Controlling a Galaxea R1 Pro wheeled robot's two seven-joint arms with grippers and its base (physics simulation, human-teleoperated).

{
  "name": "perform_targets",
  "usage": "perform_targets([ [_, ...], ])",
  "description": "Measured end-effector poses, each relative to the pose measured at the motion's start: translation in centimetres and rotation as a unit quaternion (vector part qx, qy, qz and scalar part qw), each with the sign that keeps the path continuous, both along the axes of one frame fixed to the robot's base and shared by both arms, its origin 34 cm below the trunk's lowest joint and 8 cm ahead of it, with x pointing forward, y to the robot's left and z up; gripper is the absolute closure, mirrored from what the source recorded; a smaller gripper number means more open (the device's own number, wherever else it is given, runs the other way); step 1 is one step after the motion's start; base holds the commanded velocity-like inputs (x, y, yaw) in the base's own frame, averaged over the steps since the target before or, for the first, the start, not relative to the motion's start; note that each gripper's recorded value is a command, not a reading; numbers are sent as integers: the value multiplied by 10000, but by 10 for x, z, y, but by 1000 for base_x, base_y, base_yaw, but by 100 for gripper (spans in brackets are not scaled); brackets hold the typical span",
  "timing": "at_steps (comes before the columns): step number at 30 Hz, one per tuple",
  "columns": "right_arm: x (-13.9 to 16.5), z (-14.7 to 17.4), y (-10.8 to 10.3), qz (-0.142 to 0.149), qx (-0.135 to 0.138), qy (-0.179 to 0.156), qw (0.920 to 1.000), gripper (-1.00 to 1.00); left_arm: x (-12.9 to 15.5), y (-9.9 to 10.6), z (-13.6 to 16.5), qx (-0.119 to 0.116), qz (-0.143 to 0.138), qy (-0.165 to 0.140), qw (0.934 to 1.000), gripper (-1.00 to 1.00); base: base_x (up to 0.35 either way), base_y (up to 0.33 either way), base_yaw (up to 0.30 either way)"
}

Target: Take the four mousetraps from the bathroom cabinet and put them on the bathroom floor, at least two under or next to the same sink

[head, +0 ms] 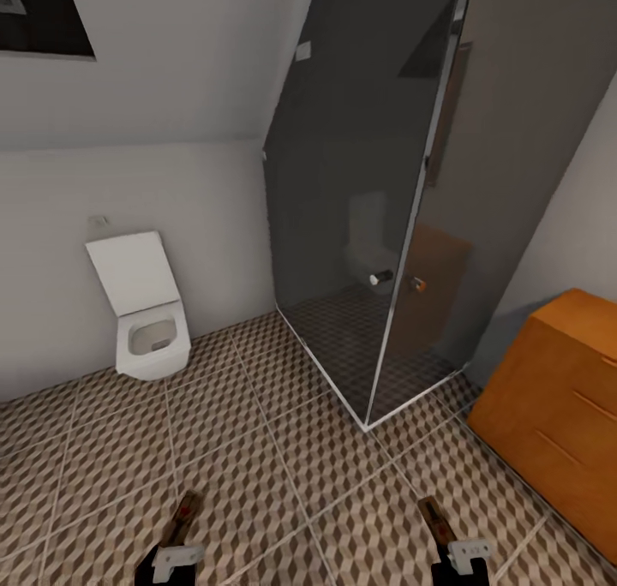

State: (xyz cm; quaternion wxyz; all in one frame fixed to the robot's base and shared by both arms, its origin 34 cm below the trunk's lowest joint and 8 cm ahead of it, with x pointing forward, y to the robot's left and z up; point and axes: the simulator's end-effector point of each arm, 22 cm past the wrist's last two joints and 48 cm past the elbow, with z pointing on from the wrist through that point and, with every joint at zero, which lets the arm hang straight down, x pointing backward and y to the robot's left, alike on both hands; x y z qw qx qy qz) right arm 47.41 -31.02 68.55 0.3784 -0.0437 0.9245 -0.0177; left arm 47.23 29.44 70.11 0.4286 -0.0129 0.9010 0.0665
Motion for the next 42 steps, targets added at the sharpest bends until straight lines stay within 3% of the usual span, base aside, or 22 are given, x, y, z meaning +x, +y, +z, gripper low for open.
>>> perform_targets([
  [42,0,0,0,8,-1,6,10000,100,-5,1,-3,14,5,59,10000,100,0,0,261],
])
